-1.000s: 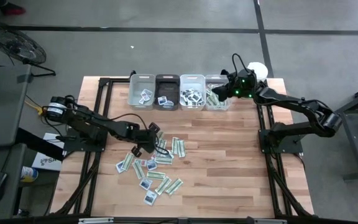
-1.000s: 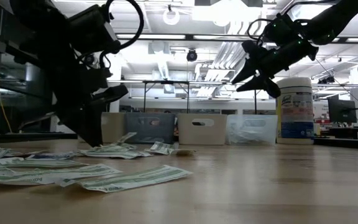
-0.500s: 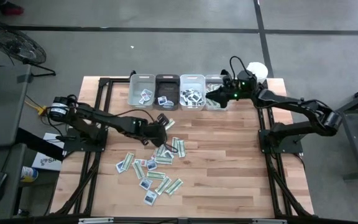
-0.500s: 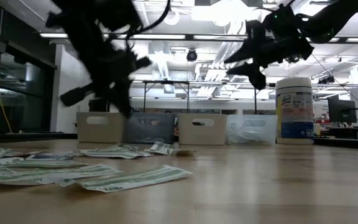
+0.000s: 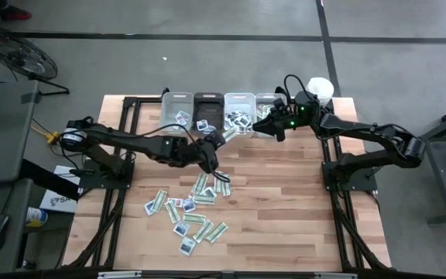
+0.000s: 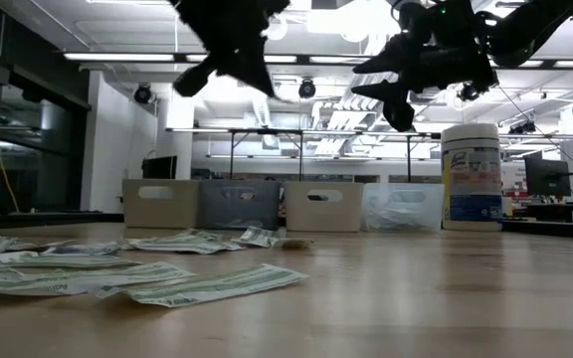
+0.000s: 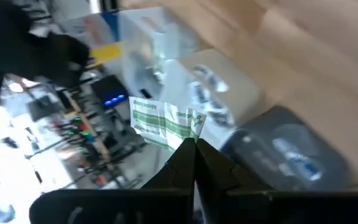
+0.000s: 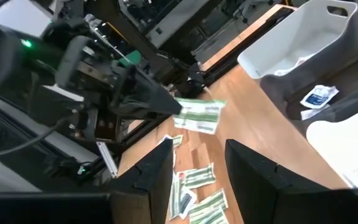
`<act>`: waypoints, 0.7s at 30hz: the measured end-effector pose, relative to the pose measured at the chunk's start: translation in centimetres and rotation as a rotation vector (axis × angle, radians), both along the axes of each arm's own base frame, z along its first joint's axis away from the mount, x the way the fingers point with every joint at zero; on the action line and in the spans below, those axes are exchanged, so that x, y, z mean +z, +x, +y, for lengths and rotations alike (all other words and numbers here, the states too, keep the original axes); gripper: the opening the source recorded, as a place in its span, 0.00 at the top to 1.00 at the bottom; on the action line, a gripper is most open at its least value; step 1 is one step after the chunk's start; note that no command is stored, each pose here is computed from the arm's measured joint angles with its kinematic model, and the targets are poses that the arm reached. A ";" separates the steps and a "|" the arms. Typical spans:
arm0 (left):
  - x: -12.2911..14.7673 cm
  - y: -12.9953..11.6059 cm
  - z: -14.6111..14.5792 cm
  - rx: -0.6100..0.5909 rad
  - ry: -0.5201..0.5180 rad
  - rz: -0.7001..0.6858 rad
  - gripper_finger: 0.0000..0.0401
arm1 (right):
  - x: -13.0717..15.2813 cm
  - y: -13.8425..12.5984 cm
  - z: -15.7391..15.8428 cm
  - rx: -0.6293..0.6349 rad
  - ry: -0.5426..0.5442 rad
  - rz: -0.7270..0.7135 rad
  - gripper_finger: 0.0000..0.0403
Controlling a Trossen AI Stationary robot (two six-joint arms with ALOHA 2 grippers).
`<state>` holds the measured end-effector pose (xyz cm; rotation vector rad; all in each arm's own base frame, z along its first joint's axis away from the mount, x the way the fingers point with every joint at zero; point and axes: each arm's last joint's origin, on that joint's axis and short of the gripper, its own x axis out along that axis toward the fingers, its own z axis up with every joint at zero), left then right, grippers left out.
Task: Pick & Place First Aid Supplies
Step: Put the green bandage into the transparent bin
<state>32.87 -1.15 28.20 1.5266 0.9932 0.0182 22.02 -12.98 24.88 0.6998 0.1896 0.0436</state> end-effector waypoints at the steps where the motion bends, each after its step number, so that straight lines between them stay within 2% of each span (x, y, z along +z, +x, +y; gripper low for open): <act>1: 0.4 0.1 0.0 -0.009 0.016 -0.003 1.00 | 0.0 0.0 0.0 0.002 0.007 -0.001 0.65; 12: 3.4 1.3 -0.1 -0.125 0.194 -0.044 1.00 | 0.7 0.2 0.1 0.026 0.029 -0.059 0.65; 16: 3.4 1.4 -0.1 -0.146 0.209 -0.041 1.00 | 1.4 0.4 0.4 0.049 0.029 -0.120 0.65; 21: 3.2 1.5 -0.1 -0.141 0.213 -0.033 1.00 | 1.5 0.7 1.0 0.059 0.040 -0.127 0.65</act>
